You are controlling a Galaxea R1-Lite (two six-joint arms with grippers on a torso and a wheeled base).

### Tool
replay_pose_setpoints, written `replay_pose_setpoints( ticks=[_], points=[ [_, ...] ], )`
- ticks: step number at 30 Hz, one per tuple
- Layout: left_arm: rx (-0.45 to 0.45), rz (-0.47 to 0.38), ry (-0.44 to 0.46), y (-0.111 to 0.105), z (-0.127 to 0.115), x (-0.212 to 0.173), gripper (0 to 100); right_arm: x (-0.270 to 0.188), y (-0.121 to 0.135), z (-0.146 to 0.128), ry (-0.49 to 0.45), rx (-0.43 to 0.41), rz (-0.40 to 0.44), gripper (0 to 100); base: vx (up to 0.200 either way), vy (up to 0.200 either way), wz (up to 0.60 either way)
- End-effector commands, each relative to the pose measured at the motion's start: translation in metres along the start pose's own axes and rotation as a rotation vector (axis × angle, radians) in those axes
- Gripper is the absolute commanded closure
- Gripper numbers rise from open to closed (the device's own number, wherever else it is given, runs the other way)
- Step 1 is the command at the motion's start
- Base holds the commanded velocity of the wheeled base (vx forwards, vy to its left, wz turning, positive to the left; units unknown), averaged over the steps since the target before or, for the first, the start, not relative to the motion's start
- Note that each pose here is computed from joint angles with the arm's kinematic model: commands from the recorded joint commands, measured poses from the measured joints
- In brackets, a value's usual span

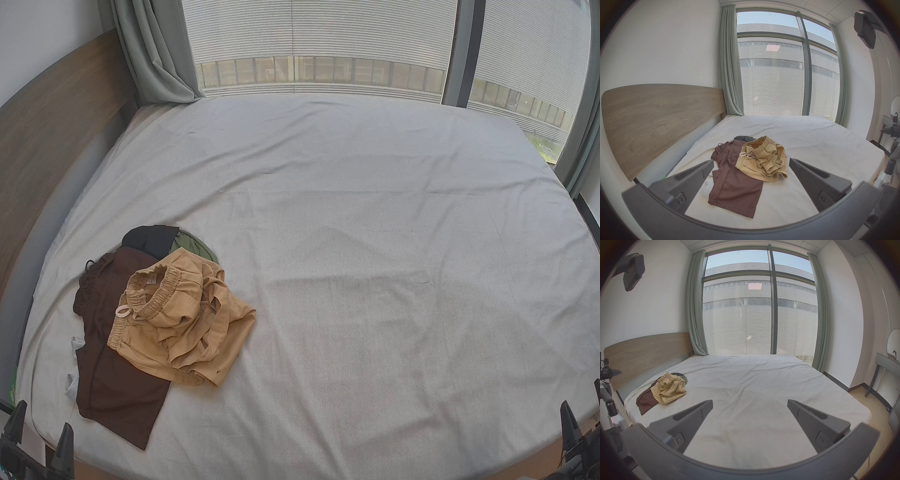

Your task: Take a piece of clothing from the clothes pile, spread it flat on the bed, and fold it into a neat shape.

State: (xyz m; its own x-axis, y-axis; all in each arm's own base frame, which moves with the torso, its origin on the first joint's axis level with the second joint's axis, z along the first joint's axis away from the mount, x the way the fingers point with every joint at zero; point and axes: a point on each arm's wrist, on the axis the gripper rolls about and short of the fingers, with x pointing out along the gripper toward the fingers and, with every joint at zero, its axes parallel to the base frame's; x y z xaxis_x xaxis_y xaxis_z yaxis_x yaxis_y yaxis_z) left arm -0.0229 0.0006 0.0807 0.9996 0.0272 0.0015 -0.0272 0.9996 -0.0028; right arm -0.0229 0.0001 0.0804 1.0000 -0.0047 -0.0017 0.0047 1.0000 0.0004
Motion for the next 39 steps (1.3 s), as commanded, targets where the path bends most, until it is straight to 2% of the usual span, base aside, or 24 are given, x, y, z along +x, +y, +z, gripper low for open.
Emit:
replay_pose_setpoints(
  ticks=[1, 23, 25, 26, 27, 28, 39],
  points=[
    [-0.002, 0.000, 0.000, 0.000, -0.005, 0.000, 0, 0.000, 0.000, -0.005, 0.000, -0.002, 0.000, 0, 0.000, 0.000, 0.00],
    [-0.002, -0.006, -0.005, 0.000, -0.004, 0.000, 0, 0.000, 0.000, -0.005, -0.002, 0.001, 0.000, 0, 0.000, 0.000, 0.00],
    [-0.011, -0.005, -0.040, 0.000, 0.002, -0.002, 0, 0.000, 0.000, -0.005, -0.002, 0.001, 0.000, 0, 0.000, 0.000, 0.00],
    [-0.021, -0.007, -0.127, 0.000, 0.030, -0.009, 0, 0.000, 0.000, -0.005, -0.002, 0.001, 0.000, 0, 0.000, 0.000, 0.00],
    [-0.021, -0.007, -0.127, 0.000, 0.030, -0.009, 0, 0.000, 0.000, -0.005, -0.002, 0.001, 0.000, 0, 0.000, 0.000, 0.00],
    [-0.025, -0.018, -0.139, 0.001, 0.042, -0.011, 0, 0.000, 0.000, -0.005, -0.002, 0.001, 0.000, 0, 0.000, 0.000, 0.00],
    [-0.023, -0.039, -0.062, 0.001, 0.040, -0.003, 0, 0.000, 0.000, -0.005, -0.002, 0.003, 0.000, 0, 0.000, 0.000, 0.00]
  ],
)
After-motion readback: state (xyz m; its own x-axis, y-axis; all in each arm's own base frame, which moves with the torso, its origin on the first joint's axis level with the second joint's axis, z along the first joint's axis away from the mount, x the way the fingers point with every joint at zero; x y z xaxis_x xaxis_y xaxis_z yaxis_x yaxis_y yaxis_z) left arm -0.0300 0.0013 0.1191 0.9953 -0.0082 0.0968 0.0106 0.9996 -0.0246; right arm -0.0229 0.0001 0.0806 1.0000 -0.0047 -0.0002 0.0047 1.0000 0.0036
